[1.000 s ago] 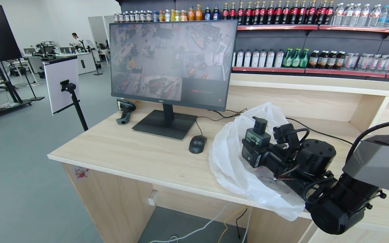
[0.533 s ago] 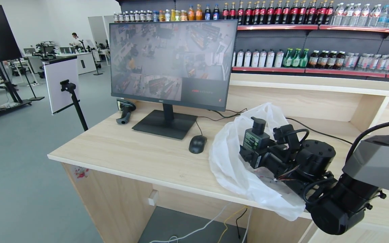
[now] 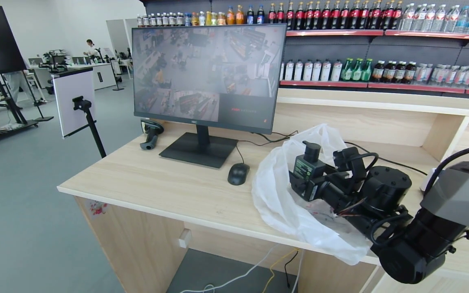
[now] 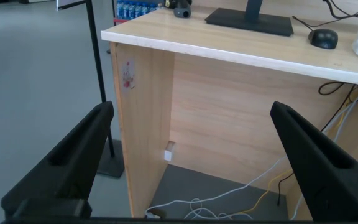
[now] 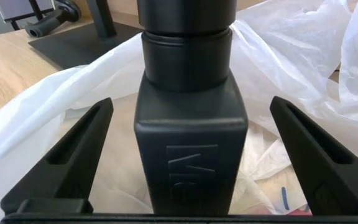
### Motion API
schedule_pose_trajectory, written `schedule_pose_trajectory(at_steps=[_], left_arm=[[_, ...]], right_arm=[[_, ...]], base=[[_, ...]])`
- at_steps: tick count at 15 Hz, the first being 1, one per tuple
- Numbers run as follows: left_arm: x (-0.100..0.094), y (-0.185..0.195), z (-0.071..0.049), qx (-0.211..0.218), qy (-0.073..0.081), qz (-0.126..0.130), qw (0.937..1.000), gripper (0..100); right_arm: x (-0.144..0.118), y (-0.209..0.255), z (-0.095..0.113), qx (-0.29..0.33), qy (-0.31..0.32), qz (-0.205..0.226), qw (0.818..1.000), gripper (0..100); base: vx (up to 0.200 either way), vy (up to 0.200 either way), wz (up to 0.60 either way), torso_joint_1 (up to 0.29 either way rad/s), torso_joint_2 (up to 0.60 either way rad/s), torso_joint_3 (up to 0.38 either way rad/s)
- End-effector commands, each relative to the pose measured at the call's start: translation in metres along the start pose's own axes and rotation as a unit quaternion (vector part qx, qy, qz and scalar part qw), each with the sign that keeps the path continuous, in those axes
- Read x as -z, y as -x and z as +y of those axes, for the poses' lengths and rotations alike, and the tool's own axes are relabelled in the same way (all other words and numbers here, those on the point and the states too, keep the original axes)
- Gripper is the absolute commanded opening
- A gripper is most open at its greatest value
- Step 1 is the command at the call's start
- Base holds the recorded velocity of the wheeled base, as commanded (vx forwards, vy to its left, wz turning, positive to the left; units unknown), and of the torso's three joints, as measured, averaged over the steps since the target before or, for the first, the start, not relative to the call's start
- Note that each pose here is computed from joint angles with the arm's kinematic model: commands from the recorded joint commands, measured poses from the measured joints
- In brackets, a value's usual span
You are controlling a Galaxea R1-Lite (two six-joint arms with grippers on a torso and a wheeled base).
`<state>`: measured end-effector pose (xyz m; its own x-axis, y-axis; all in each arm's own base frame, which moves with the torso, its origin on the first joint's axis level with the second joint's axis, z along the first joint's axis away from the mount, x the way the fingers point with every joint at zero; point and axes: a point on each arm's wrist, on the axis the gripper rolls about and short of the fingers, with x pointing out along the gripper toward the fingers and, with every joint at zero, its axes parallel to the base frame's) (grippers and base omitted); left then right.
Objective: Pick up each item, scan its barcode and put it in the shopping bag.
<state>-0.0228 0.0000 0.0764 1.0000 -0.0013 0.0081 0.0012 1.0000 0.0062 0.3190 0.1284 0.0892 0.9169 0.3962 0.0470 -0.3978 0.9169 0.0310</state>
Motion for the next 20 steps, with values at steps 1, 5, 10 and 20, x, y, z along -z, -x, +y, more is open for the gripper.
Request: schedule_pose_trajectory(at_steps=[1,5,10,20], left_arm=[[0.000,0.000,0.000,0.000,0.000,0.000,1.0000,100],[0.000,0.000,0.000,0.000,0.000,-0.001,1.0000,100],[0.000,0.000,0.000,0.000,0.000,-0.001,1.0000,100],[0.000,0.000,0.000,0.000,-0.001,-0.001,1.0000,100]], right_arm=[[-0.009,0.008,0.001,-0.001,0.000,-0.007,1.000,100],[-0.013,0.008,0.000,0.000,-0.005,-0.014,1.000,100],[-0.015,0.009,-0.024,0.036,-0.008,-0.019,0.999,100],[-0.008,0.002,-0.033,0.048,-0.010,-0.015,0.999,100]], base=[[0.000,0.000,0.00,0.000,0.00,0.000],[0.000,0.000,0.00,0.000,0.00,0.000],[0.000,0.000,0.00,0.000,0.00,0.000],[0.000,0.000,0.00,0.000,0.00,0.000]])
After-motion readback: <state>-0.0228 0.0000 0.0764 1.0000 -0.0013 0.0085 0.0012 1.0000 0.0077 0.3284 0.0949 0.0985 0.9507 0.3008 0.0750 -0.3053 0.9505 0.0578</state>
